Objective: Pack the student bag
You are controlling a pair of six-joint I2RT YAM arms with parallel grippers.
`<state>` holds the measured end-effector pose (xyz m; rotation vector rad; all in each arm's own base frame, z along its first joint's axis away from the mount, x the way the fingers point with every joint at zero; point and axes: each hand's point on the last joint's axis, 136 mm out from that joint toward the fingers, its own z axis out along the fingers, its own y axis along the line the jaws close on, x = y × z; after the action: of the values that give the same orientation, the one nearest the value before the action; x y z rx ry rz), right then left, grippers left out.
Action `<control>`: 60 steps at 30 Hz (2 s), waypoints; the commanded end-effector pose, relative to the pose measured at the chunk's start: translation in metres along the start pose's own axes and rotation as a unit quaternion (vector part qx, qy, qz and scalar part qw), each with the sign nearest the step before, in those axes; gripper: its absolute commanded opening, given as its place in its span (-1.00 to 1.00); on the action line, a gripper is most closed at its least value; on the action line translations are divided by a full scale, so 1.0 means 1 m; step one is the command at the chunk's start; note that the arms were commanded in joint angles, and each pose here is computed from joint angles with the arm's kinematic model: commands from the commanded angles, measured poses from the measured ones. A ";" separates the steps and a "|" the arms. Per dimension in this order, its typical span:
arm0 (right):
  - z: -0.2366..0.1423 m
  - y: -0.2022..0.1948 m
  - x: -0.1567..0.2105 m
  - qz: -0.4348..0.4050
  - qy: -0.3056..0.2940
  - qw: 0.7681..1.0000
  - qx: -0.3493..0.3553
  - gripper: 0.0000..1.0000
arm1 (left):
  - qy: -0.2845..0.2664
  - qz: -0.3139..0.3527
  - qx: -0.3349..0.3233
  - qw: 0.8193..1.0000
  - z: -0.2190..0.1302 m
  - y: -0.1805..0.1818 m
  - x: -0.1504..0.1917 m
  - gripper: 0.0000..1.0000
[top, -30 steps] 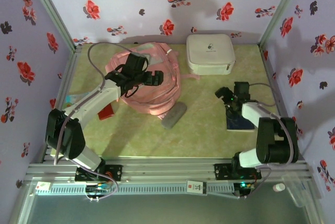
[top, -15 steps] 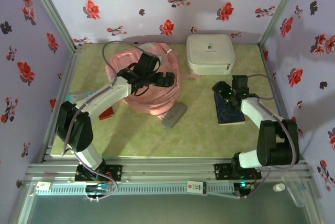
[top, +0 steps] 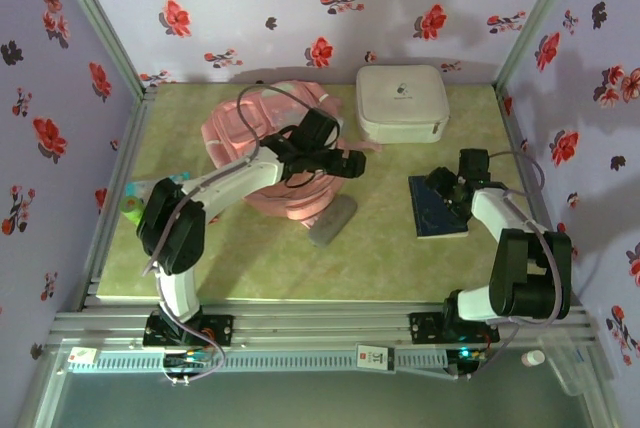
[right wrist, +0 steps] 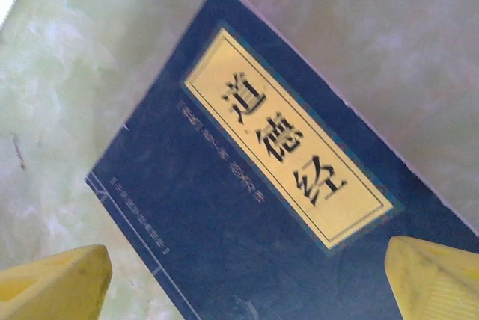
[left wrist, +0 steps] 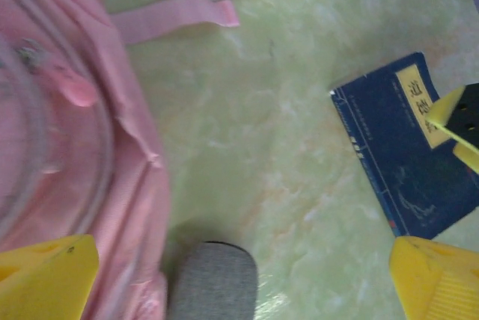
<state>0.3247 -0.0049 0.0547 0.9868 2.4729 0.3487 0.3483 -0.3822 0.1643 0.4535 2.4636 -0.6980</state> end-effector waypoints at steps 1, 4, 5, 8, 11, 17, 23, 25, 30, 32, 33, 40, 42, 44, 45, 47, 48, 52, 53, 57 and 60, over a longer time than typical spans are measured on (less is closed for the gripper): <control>0.007 -0.005 0.023 0.013 0.036 0.999 -0.003 0.88 | 0.002 -0.022 0.039 0.999 0.013 -0.024 -0.004 0.99; 0.008 0.001 0.037 0.004 0.051 0.999 -0.009 0.88 | 0.012 -0.036 0.052 0.998 0.025 -0.031 0.000 0.97; 0.009 0.000 0.042 0.003 0.055 0.998 -0.005 0.88 | 0.015 -0.040 0.056 0.998 0.029 -0.033 0.002 0.96; 0.009 0.002 0.057 0.019 0.072 0.997 -0.007 0.87 | 0.022 -0.046 0.059 0.997 0.039 -0.037 0.005 0.92; 0.010 0.011 0.075 0.048 0.088 0.994 -0.032 0.86 | 0.038 -0.052 0.050 0.997 0.051 -0.034 0.011 0.85; -0.003 0.035 0.079 0.037 0.093 0.992 -0.077 0.67 | 0.073 -0.059 0.029 0.995 0.076 -0.029 0.021 0.67; -0.029 0.027 0.034 -0.054 -0.004 0.998 -0.028 0.63 | 0.108 -0.051 0.029 0.992 0.098 -0.039 0.037 0.57; -0.029 0.018 0.023 -0.063 -0.016 0.998 -0.009 0.58 | 0.117 -0.045 0.032 0.992 0.104 -0.046 0.042 0.57; -0.013 -0.001 0.016 -0.057 0.008 0.998 0.014 0.21 | 0.133 -0.053 0.046 0.989 0.122 -0.063 0.053 0.50; -0.007 -0.007 0.016 -0.059 0.017 0.998 0.024 0.05 | 0.138 -0.059 0.050 0.987 0.127 -0.068 0.057 0.44; -0.005 -0.007 0.017 -0.064 0.021 0.997 0.024 -0.02 | 0.141 -0.062 0.051 0.987 0.130 -0.071 0.059 0.41; 0.006 -0.014 0.024 -0.076 0.039 0.996 0.037 -0.35 | 0.159 -0.082 0.065 0.982 0.143 -0.076 0.071 0.13; 0.009 -0.017 0.026 -0.076 0.045 0.995 0.042 -0.38 | 0.164 -0.087 0.070 0.980 0.146 -0.078 0.074 0.07; 0.011 -0.018 0.028 -0.076 0.051 0.995 0.045 -0.39 | 0.166 -0.092 0.071 0.979 0.149 -0.078 0.075 0.02; 0.011 -0.018 0.029 -0.077 0.053 0.995 0.045 -0.39 | 0.167 -0.095 0.070 0.979 0.150 -0.077 0.076 0.00; 0.013 -0.018 0.030 -0.077 0.058 0.994 0.043 -0.39 | 0.170 -0.102 0.067 0.978 0.151 -0.077 0.076 -0.01; 0.014 -0.017 0.032 -0.078 0.062 0.994 0.041 -0.38 | 0.172 -0.105 0.065 0.977 0.153 -0.076 0.077 -0.03; 0.018 -0.012 0.037 -0.077 0.076 0.994 0.025 -0.38 | 0.178 -0.116 0.059 0.975 0.157 -0.073 0.081 -0.11; 0.019 -0.011 0.038 -0.076 0.080 0.994 0.022 -0.37 | 0.179 -0.117 0.058 0.975 0.157 -0.073 0.082 -0.15; 0.023 -0.007 0.043 -0.073 0.094 0.993 0.008 -0.37 | 0.180 -0.118 0.056 0.975 0.156 -0.071 0.082 -0.16; 0.024 -0.006 0.043 -0.072 0.095 0.993 0.004 -0.38 | 0.185 -0.122 0.050 0.974 0.158 -0.067 0.085 -0.20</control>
<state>0.3042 0.0164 0.0210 0.8289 2.6766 0.3563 0.3162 -0.5131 0.0341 0.3725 2.8347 -0.9216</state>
